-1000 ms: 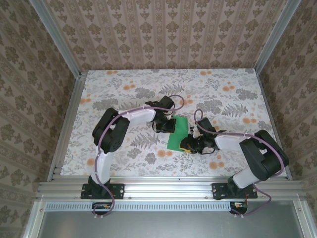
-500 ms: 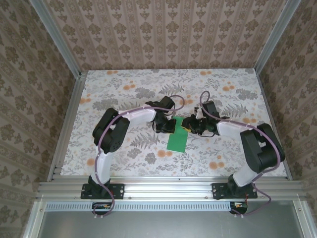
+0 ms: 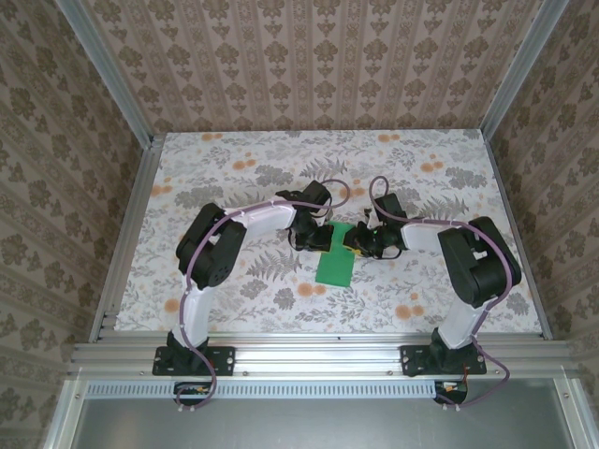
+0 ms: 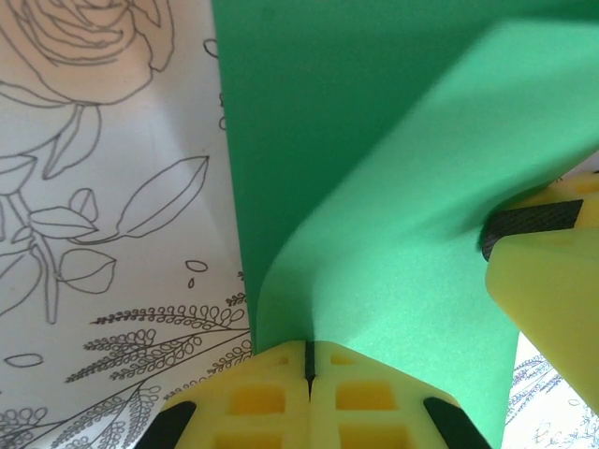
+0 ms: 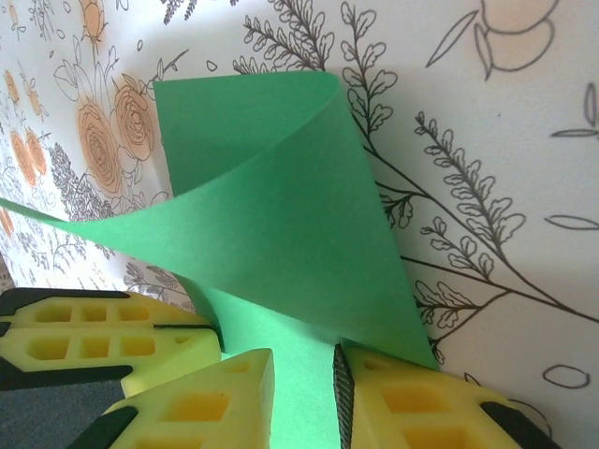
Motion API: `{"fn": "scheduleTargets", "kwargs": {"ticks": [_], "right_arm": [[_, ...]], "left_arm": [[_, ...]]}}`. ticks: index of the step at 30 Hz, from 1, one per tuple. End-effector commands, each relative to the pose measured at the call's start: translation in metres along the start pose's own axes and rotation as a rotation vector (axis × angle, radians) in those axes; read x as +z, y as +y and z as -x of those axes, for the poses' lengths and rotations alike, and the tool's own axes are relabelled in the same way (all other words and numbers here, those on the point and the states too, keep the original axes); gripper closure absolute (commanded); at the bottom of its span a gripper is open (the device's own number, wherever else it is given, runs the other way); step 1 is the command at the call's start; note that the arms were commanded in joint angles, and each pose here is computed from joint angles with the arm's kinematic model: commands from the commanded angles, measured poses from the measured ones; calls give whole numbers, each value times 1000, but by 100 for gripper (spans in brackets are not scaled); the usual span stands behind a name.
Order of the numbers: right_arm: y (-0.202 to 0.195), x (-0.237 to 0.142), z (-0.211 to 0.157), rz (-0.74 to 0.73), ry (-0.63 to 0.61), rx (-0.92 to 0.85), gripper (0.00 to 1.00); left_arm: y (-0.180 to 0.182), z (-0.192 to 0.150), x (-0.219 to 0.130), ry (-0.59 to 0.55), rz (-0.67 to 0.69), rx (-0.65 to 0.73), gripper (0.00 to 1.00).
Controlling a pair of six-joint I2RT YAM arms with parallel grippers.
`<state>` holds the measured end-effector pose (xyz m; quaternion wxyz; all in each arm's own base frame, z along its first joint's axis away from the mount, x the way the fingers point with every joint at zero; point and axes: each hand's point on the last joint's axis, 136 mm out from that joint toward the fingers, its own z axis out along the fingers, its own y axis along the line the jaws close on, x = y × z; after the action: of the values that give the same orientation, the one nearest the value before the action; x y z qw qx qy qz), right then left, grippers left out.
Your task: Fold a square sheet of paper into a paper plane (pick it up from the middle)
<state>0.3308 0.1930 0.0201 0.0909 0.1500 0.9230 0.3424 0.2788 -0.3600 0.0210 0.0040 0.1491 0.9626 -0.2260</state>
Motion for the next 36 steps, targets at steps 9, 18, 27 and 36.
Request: {"fn": "scheduleTargets", "kwargs": {"ticks": [9,18,27,36], "right_arm": [[27,-16,31,67,-46,-19,74],[-18,8,21,-37,-16,47,74],[18,-16,36,34,-53,1,74],[15,-10,53,49,-60,30,74]], "left_arm": [[16,-15,15,65,63,9,100],[16,-16,15,66,63,8,100],[17,-17,16,69,64,8,100],[16,-16,14,67,63,9,100]]}}
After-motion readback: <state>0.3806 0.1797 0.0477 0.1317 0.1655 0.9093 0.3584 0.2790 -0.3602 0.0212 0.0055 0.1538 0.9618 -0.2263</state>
